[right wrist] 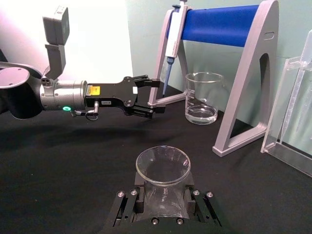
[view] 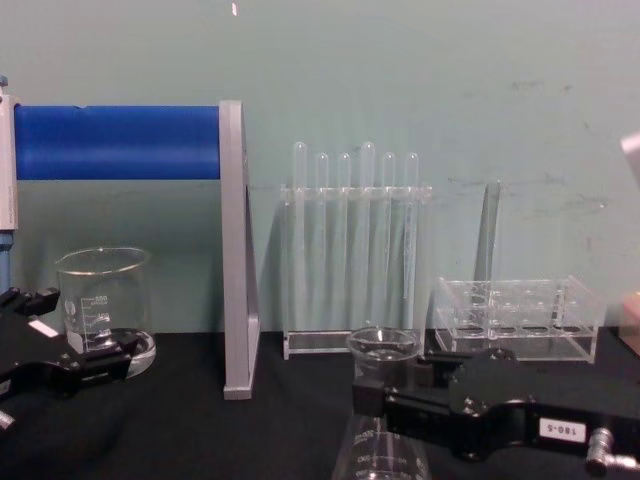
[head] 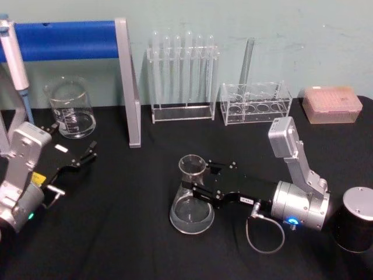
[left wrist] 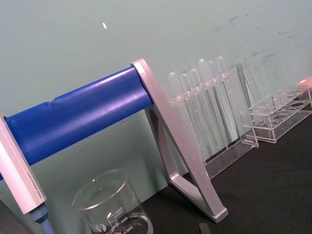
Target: Grasp the erlenmeyer flask with one hand, shake it three times, then place it back.
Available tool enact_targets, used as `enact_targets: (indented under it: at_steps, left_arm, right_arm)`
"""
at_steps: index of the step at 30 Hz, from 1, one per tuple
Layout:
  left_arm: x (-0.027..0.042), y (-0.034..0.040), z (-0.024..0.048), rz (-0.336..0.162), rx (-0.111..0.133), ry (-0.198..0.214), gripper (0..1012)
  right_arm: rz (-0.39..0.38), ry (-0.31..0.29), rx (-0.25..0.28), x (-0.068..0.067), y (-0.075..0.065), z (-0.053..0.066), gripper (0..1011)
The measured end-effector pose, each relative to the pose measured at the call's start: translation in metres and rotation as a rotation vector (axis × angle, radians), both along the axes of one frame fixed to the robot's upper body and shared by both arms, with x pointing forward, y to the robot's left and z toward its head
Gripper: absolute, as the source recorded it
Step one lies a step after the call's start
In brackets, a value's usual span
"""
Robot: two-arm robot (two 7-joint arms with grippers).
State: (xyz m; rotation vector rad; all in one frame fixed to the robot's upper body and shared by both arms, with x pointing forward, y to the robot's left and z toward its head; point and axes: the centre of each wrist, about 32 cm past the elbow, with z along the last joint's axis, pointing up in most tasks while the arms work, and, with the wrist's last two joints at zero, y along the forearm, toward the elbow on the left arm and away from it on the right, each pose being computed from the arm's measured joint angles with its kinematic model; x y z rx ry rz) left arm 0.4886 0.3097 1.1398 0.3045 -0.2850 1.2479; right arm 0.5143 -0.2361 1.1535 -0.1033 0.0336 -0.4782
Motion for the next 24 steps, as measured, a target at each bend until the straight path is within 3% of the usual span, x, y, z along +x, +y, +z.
enact_targets:
  at_steps: [24]
  left_arm:
    - [0.0, 0.0, 0.0, 0.0, 0.0, 0.0, 1001]
  right_arm:
    - [-0.004, 0.002, -0.003, -0.0002, -0.0005, -0.0003, 448]
